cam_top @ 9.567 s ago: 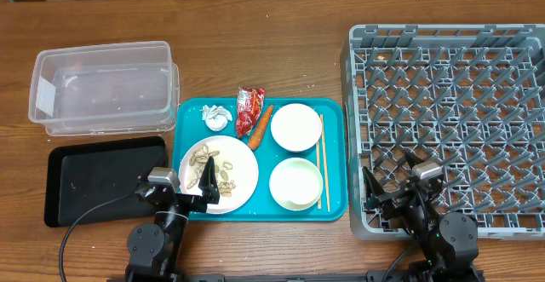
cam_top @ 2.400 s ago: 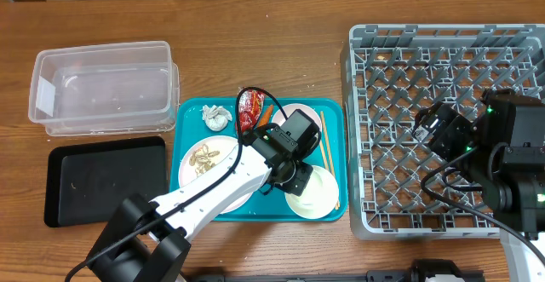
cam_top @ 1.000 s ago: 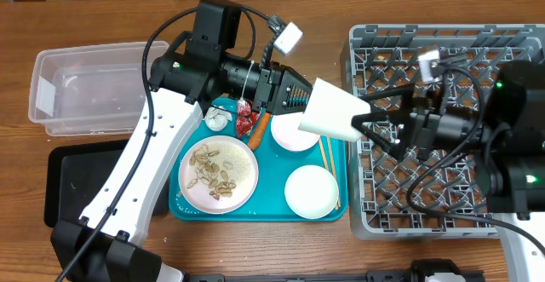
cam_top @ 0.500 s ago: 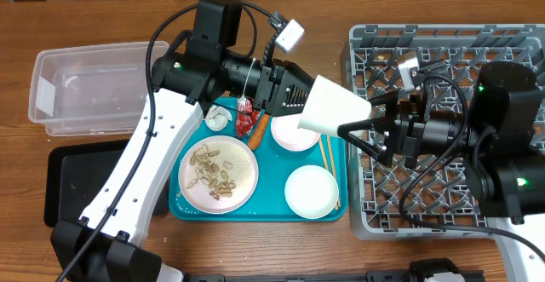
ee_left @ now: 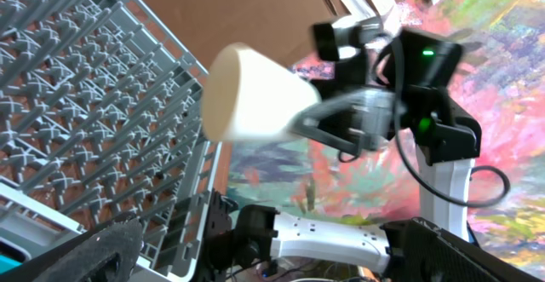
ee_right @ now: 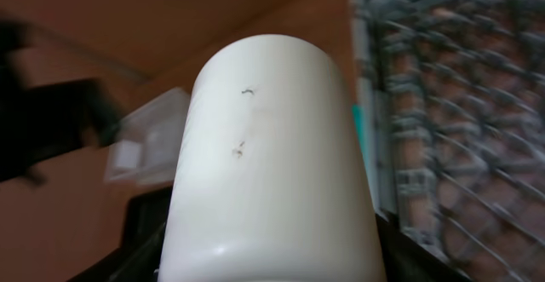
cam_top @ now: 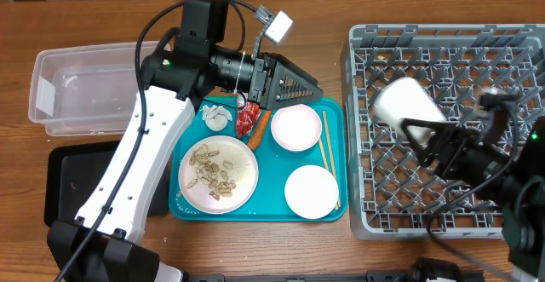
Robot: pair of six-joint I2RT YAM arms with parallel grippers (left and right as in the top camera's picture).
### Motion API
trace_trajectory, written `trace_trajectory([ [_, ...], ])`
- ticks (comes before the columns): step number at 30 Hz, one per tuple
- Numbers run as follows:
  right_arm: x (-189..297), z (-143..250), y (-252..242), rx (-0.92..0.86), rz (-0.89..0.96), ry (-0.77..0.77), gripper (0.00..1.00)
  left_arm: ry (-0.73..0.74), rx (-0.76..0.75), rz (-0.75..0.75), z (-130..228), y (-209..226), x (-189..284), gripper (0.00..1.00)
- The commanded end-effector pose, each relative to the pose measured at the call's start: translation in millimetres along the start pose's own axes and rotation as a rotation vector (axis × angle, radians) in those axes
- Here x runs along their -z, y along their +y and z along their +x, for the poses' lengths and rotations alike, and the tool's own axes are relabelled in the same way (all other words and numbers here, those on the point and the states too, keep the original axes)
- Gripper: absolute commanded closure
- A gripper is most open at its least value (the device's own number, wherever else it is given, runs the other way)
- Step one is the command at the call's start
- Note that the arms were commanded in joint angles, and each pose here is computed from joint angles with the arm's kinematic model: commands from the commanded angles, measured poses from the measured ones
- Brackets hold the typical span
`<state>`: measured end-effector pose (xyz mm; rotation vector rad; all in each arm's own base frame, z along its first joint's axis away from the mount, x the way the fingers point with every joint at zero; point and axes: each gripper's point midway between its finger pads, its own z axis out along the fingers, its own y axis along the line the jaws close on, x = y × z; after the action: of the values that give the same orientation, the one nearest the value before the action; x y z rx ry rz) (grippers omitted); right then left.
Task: Sort waste into correct bins and load items into the dishwasher
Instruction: 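Grasp the white cup with the right gripper and open the left gripper, then lower the white cup into the dish rack with the right gripper and release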
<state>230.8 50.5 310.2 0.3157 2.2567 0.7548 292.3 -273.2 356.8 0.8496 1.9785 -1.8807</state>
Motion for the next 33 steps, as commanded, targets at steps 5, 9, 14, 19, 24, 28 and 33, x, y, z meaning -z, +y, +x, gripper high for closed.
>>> trace_trajectory([
  [5, -5.5, 20.9, -75.6, -0.136, 0.345, 0.148, 0.39, -0.006, -0.040, -0.004, -4.3, -9.6, 1.4, 0.00],
  [9, -17.9, 48.2, -90.3, -0.161, 0.403, 0.346, 0.35, -0.017, -0.038, -0.050, -6.2, -1.7, 1.7, 0.00],
  [14, -37.2, 68.2, -98.6, -0.156, 0.421, 0.521, 0.35, -0.017, -0.038, -0.050, -6.2, -1.7, 1.5, 0.00],
  [19, -52.4, 76.5, -98.6, -0.135, 0.426, 0.603, 0.35, -0.016, -0.038, -0.050, -6.1, -1.8, 1.3, 0.00],
  [24, -55.8, 91.4, -102.2, -0.151, 0.467, 0.668, 0.35, -0.015, -0.039, -0.049, -5.9, -2.0, 1.0, 0.00],
  [28, -55.4, 98.5, -109.6, -0.154, 0.513, 0.683, 0.25, -0.016, -0.039, -0.050, -5.9, -1.9, 1.0, 0.00],
  [33, -61.6, 92.4, -107.6, -0.125, 0.496, 0.653, 0.15, -0.015, -0.039, -0.050, -5.8, -1.8, 0.7, 0.00],
])
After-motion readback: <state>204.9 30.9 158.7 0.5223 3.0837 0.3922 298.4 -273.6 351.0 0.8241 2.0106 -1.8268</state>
